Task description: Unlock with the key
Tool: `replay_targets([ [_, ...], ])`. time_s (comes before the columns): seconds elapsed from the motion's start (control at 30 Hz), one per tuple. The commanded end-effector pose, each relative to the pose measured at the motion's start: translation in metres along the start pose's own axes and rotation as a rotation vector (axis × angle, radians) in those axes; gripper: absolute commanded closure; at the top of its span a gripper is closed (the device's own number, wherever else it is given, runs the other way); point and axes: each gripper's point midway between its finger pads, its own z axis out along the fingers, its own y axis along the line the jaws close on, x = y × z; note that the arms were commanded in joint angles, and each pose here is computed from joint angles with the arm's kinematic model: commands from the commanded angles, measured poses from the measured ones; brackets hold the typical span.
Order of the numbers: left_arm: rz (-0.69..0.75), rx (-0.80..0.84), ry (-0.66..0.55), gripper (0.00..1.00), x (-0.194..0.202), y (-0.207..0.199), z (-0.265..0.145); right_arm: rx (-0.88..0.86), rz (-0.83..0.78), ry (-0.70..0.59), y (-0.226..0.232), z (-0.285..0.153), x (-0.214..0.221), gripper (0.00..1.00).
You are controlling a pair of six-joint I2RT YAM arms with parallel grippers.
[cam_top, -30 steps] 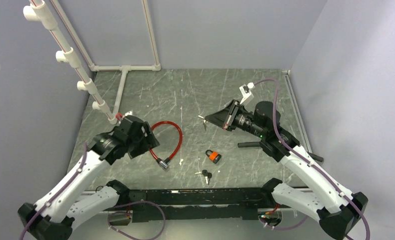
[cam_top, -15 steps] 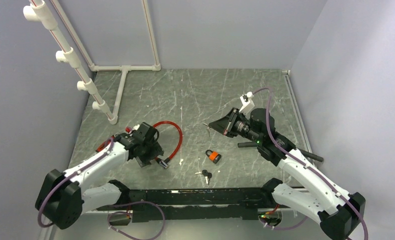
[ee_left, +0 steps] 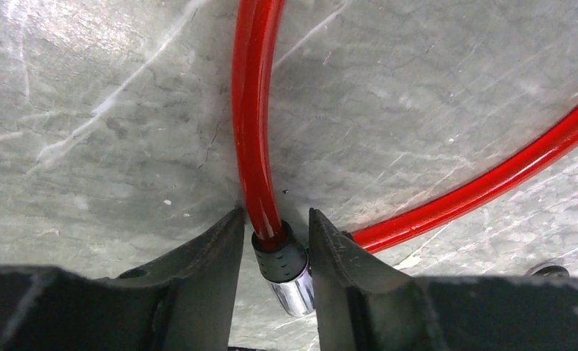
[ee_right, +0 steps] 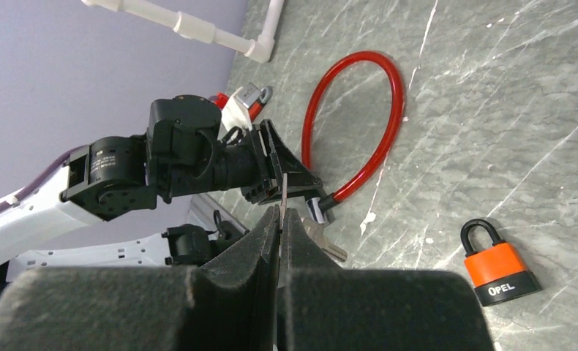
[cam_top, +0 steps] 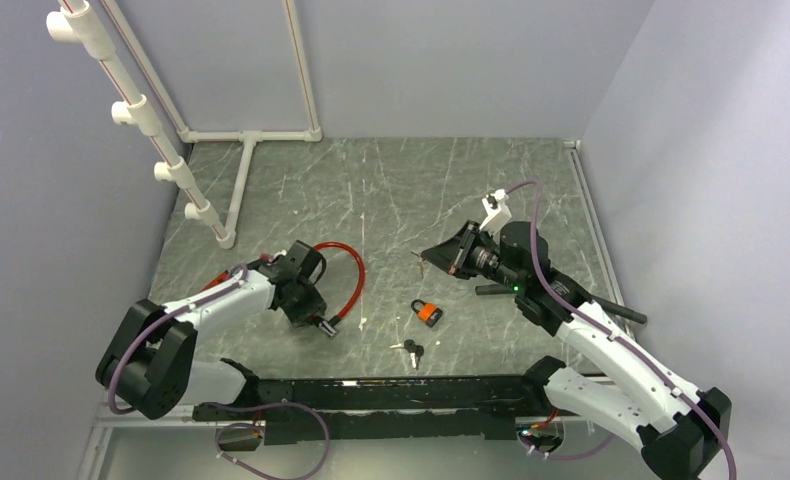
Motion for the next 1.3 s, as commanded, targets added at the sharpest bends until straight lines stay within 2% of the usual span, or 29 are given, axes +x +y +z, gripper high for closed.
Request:
replay_targets([
  [0.0,-0.011,0.010,0.065,0.64,0.012,-0.005,0.015,-0.015,-0.038,-0.059,0.006,-0.005,-0.013,1.00],
  [0.07,0.008,-0.002,0.091,0.83,0.015,-0.007,0.019,-0.014,-0.042,-0.058,0.006,-0.005,-0.013,1.00],
  [0.1,0.015,-0.004,0.108,0.97,0.018,-0.007,0.022,-0.015,-0.043,-0.057,0.006,-0.006,-0.013,1.00],
  [0.13,0.020,0.005,0.117,1.00,0.019,-0.010,0.024,-0.015,-0.048,-0.056,0.006,-0.006,-0.013,1.00],
  [0.33,-0.001,0.154,0.173,1.00,0.030,-0.036,0.027,0.021,-0.075,-0.060,-0.006,-0.003,-0.010,1.00],
  [0.6,-0.065,0.358,0.131,1.00,0.017,-0.074,-0.004,0.071,-0.098,-0.091,-0.030,-0.004,-0.006,1.00],
  [0.8,-0.118,0.434,0.105,1.00,0.006,-0.089,-0.013,0.055,-0.085,-0.122,-0.034,-0.006,-0.006,1.00],
  [1.03,-0.165,0.502,0.176,1.00,0.007,-0.102,-0.011,0.068,-0.116,-0.116,-0.041,-0.008,-0.003,1.00],
  [1.27,-0.175,0.540,0.174,1.00,0.005,-0.106,-0.016,0.057,-0.108,-0.102,-0.051,-0.011,0.010,1.00],
])
